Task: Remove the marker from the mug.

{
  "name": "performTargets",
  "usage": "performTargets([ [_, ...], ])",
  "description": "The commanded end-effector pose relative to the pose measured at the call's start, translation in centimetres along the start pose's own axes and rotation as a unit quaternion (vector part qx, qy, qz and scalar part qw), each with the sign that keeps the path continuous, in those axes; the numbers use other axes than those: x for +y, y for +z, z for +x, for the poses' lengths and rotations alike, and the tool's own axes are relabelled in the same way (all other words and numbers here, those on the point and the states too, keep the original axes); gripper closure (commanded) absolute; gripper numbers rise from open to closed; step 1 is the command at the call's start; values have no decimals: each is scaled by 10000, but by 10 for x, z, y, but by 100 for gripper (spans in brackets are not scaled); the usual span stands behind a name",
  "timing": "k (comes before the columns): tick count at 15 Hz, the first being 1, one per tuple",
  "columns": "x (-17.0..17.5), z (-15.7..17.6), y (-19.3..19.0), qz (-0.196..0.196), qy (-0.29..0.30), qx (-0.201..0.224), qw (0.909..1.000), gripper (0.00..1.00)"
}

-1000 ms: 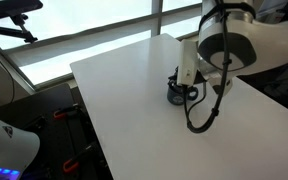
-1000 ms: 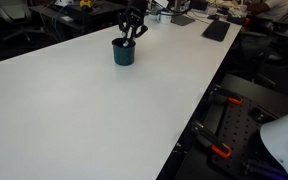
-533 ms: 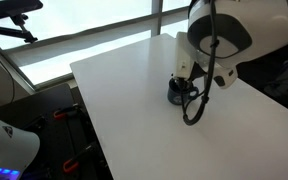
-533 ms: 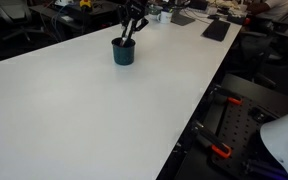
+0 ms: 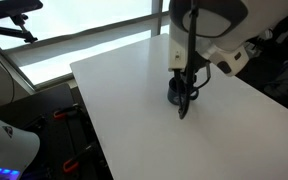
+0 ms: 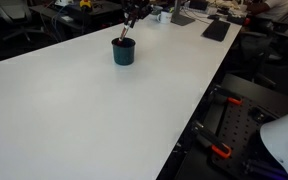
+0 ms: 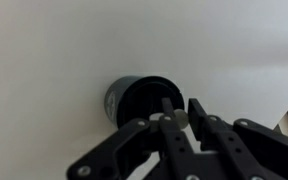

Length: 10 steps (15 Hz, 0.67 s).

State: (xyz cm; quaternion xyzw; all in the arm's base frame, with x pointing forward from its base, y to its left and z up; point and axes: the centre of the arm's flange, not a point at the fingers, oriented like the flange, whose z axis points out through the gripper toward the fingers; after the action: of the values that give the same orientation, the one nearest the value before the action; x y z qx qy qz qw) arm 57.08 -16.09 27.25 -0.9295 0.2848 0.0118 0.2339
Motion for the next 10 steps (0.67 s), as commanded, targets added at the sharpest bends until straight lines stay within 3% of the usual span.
performTargets([
  [1,-11,-40,-36,65,-182,503,9985,95],
  [6,-25,-62,-71,153,-334,959,9947,95],
  [10,-30,-63,-75,210,-505,851,9949,95],
])
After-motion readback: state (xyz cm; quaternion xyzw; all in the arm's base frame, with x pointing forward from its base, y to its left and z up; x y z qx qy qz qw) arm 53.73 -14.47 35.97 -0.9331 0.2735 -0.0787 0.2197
